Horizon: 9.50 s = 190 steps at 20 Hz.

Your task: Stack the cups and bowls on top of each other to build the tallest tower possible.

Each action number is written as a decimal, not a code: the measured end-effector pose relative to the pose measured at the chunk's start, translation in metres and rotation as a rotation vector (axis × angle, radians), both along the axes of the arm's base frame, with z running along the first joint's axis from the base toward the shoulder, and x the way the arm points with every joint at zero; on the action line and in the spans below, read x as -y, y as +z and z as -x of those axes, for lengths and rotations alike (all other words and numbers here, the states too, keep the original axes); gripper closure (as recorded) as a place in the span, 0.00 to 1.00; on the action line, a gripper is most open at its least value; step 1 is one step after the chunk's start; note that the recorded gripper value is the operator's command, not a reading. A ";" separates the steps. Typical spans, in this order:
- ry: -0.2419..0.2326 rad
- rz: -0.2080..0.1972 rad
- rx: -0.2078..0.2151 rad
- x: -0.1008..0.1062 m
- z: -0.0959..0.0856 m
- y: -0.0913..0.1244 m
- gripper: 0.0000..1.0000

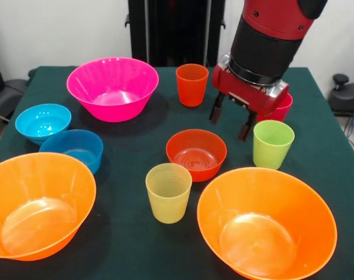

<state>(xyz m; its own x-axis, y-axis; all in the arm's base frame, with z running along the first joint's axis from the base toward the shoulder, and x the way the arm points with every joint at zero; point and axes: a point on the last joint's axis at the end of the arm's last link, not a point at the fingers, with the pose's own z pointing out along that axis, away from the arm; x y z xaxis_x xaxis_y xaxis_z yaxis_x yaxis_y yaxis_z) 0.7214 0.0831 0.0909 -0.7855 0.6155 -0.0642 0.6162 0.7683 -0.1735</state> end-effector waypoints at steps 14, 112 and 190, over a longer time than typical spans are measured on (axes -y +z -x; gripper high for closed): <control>-0.193 0.034 0.080 0.006 -0.036 -0.030 0.00; -0.487 -0.197 -0.054 -0.096 0.061 -0.080 1.00; -0.227 -0.057 0.045 0.066 0.100 -0.118 0.00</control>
